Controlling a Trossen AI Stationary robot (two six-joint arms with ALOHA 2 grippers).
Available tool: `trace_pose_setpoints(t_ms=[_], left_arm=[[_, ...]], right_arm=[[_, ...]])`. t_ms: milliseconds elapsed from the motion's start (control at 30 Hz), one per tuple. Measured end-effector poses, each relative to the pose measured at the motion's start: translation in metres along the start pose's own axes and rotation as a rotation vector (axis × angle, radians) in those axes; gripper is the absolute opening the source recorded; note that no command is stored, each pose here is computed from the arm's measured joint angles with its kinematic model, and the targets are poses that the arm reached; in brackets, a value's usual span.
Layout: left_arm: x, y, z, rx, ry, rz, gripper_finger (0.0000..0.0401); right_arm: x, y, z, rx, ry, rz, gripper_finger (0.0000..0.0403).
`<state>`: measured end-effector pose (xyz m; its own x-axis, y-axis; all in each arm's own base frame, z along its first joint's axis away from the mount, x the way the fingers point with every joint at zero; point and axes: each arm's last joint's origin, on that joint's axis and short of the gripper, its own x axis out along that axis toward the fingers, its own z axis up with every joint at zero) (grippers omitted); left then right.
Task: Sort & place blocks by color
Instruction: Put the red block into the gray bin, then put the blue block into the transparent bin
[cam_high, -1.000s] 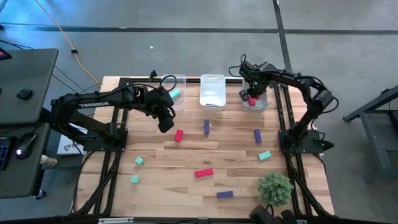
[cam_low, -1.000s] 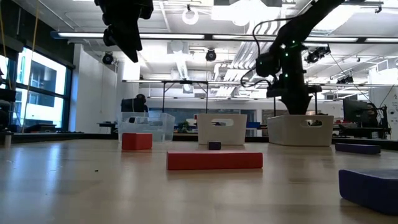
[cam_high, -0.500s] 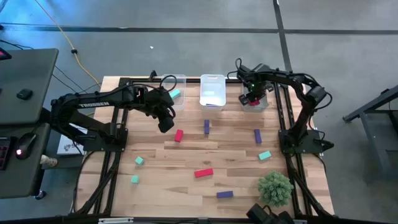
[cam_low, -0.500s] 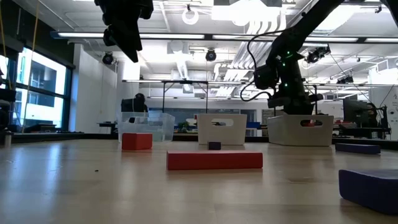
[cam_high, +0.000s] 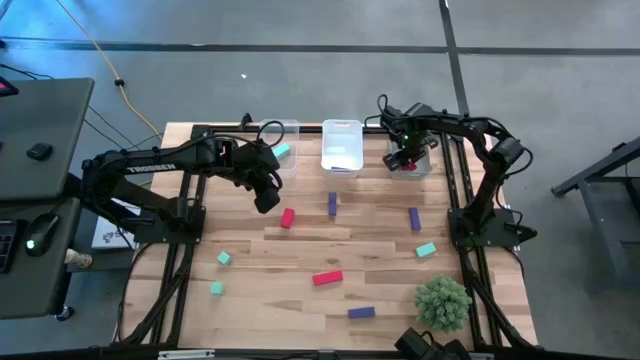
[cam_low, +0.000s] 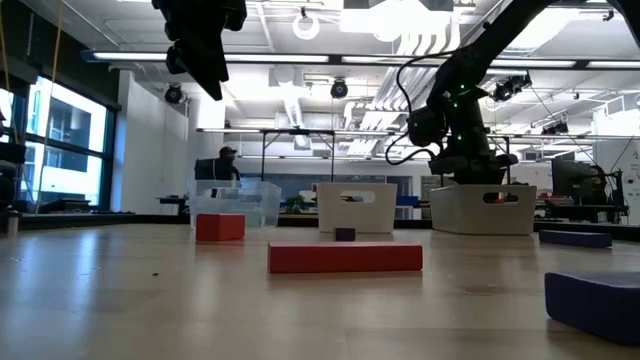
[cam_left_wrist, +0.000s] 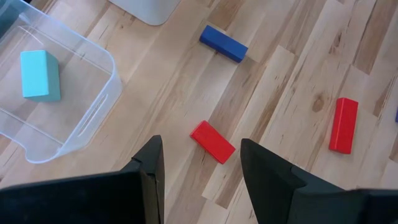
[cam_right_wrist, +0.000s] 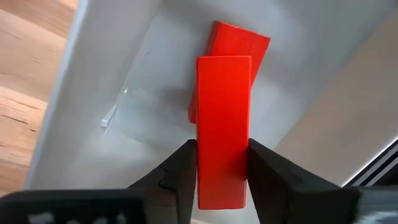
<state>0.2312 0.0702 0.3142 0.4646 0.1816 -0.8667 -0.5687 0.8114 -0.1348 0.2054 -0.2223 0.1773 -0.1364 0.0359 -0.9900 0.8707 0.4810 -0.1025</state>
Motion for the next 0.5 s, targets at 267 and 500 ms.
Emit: trace_pose_setpoints(t_ms=[267, 500], left_arm=[[0.0000, 0.0000, 0.0000, -0.006, 0.000, 0.000, 0.0131], [0.0000, 0.0000, 0.0000, -0.012, 0.000, 0.000, 0.0134]], right_arm=[[0.0000, -0.0001, 0.0000, -0.004, -0.001, -0.003, 0.0161], [-0.0007, 0.0002, -0.0008, 0.014, 0.006, 0.015, 0.0160]])
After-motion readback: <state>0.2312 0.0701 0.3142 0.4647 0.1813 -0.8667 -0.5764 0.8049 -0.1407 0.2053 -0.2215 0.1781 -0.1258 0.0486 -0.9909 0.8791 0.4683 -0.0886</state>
